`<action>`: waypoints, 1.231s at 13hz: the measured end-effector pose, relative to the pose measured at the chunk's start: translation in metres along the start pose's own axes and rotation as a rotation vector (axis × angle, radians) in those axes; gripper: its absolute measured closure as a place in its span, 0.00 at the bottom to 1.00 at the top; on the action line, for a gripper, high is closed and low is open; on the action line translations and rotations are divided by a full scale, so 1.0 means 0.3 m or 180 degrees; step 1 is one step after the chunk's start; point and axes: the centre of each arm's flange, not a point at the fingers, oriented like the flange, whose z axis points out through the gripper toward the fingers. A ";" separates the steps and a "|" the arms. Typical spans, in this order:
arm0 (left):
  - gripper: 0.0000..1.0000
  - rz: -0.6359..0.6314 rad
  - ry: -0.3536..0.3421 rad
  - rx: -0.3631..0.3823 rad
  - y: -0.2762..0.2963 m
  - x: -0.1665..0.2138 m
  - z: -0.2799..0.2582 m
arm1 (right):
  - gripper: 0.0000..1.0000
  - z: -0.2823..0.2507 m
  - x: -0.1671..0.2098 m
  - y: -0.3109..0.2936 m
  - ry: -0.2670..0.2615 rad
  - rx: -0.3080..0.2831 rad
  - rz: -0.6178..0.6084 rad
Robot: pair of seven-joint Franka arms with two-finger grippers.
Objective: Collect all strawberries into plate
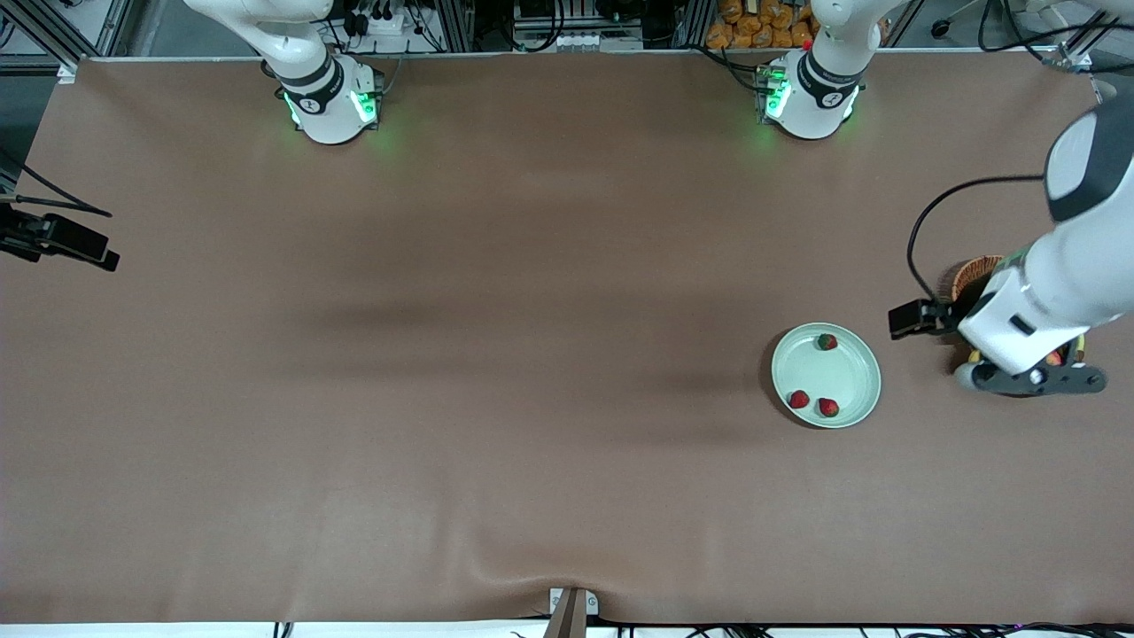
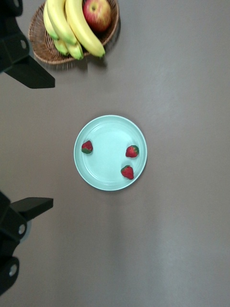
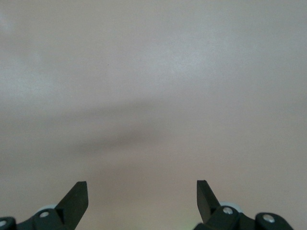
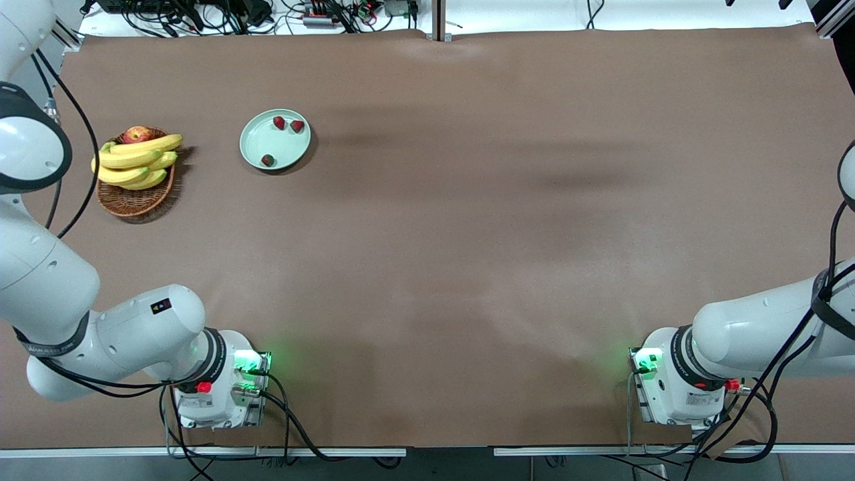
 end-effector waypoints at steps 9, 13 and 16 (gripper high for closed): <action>0.00 -0.0190 0.0159 0.0040 0.033 -0.140 -0.226 | 0.00 0.000 -0.001 -0.010 -0.0003 0.0023 -0.0016; 0.00 -0.0420 0.0095 -0.0016 -0.018 -0.212 -0.268 | 0.00 0.000 -0.001 -0.011 -0.0003 0.0026 -0.0017; 0.00 -0.0488 0.0014 0.0044 -0.036 -0.297 -0.240 | 0.00 0.000 -0.001 -0.012 -0.0003 0.0027 -0.0019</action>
